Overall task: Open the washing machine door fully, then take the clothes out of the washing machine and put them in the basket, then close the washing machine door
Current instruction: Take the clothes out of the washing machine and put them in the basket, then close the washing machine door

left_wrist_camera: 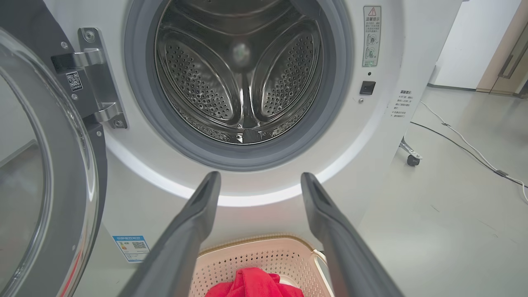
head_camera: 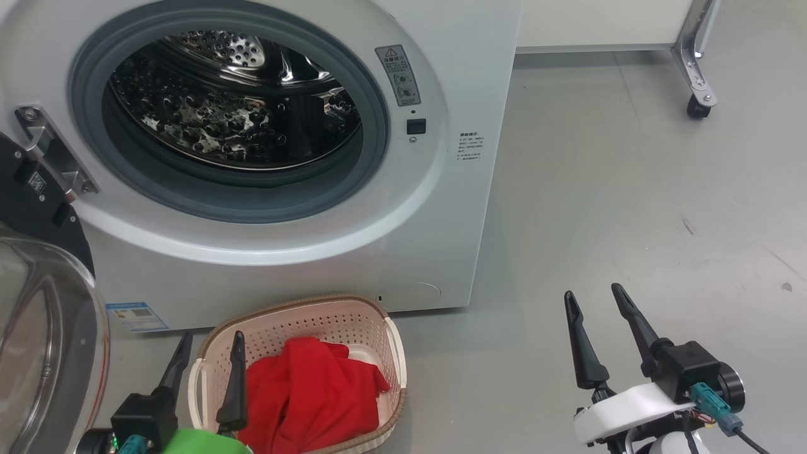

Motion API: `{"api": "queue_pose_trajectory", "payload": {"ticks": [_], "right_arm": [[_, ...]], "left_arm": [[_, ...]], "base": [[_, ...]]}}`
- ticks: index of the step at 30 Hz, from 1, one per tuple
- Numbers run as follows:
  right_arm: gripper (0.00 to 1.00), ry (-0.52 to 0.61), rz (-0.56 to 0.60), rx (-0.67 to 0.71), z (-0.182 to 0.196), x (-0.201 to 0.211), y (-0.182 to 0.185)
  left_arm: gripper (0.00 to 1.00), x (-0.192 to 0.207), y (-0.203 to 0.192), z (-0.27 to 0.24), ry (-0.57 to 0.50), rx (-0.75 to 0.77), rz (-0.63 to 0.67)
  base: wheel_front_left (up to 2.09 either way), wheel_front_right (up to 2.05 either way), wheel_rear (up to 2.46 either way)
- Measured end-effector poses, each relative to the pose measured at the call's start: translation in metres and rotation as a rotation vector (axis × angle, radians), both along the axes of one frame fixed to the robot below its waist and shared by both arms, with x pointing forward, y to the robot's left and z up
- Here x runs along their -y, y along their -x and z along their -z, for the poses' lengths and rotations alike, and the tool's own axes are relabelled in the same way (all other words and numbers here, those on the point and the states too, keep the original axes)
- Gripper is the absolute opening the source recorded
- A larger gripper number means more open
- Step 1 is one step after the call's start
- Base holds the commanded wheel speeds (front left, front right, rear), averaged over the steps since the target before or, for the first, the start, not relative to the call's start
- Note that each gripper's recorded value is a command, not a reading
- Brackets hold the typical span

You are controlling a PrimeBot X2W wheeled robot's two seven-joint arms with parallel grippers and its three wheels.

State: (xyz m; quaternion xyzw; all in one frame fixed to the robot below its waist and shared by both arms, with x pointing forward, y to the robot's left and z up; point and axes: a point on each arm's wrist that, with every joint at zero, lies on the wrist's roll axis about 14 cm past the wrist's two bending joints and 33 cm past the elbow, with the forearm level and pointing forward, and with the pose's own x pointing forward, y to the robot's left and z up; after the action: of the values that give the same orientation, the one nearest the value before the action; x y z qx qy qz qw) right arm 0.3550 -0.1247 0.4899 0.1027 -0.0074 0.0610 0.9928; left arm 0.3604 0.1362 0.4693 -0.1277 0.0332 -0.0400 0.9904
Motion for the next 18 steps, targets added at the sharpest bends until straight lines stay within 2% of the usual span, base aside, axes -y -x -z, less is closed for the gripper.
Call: {"api": "queue_pose_trajectory", "payload": {"ticks": [18], "right_arm": [[1.0, 0.0, 0.004, -0.002, 0.001, 0.001, 0.002]], "left_arm": [[1.0, 0.002, 0.007, -0.011, -0.013, 0.013, -0.002]], "base": [[0.0, 0.0, 0.0]]}}
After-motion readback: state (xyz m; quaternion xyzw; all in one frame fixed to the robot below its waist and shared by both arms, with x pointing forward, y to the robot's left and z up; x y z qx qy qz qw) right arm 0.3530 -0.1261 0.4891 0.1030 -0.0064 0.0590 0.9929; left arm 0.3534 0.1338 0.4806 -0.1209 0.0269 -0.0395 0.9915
